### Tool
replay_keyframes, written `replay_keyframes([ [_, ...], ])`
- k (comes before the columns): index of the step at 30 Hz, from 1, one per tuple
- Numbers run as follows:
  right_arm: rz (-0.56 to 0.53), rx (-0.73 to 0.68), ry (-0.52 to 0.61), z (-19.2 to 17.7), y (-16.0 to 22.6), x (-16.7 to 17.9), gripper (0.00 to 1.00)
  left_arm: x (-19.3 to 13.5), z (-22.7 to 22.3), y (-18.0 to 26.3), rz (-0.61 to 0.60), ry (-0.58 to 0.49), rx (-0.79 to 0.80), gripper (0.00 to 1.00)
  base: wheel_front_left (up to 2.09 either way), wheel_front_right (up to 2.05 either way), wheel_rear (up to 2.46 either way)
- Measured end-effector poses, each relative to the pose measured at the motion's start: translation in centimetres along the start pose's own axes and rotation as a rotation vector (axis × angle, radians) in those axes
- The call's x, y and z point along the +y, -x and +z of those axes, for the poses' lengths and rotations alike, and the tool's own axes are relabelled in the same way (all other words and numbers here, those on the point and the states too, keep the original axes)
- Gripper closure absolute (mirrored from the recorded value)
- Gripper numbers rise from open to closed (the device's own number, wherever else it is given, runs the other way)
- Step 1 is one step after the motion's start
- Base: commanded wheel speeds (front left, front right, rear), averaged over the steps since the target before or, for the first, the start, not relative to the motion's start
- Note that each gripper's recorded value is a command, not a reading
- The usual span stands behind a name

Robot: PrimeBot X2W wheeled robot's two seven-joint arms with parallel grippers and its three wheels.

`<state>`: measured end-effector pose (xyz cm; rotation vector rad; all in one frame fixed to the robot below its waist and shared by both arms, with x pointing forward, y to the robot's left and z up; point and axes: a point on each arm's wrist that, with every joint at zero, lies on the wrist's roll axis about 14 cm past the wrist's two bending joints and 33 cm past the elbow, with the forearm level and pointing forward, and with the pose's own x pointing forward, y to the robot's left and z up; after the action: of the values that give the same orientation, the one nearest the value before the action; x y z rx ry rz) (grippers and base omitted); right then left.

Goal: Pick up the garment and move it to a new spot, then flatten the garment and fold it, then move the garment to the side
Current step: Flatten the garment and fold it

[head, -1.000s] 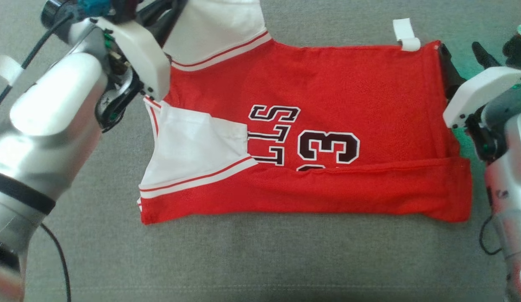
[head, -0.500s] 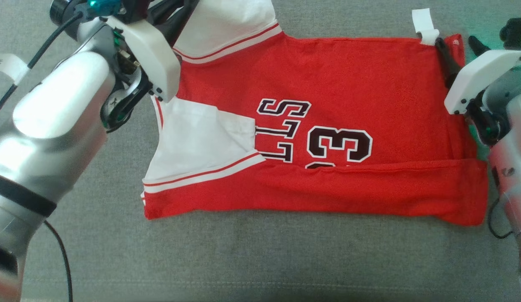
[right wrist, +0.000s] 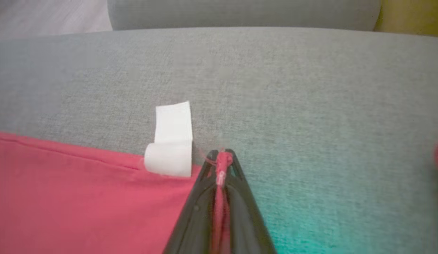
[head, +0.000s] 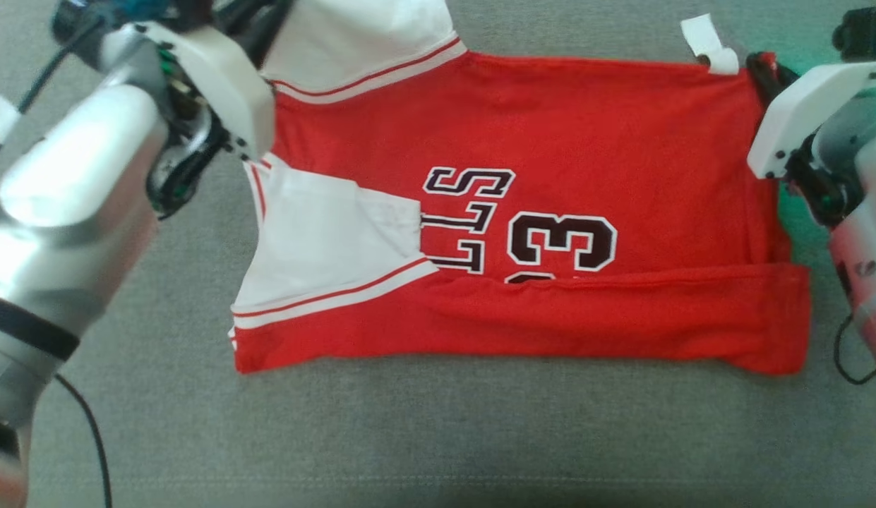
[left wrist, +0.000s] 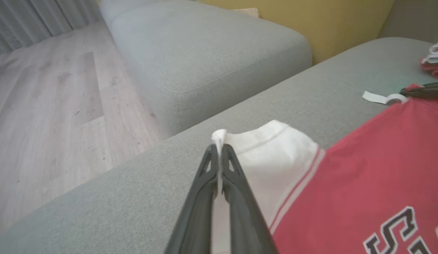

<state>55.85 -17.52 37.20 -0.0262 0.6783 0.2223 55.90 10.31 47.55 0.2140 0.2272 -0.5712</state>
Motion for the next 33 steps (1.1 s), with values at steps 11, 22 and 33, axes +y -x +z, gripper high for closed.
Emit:
replay_keyframes([
  [11,0.011,-0.311,-0.011,10.1,1.0,-0.6,1.00,4.7,3.9,-2.2,0.099,-0.072,-0.115,1.00,0.00,0.00,0.00],
  [22,0.032,-0.445,0.020,12.5,1.9,0.2,1.00,5.7,6.3,-2.5,0.124,-0.106,-0.175,1.00,0.00,0.00,0.00],
  [33,0.090,-0.298,0.088,7.9,4.0,0.8,1.00,1.7,3.0,1.8,0.020,-0.118,-0.113,1.00,0.00,0.00,0.00],
])
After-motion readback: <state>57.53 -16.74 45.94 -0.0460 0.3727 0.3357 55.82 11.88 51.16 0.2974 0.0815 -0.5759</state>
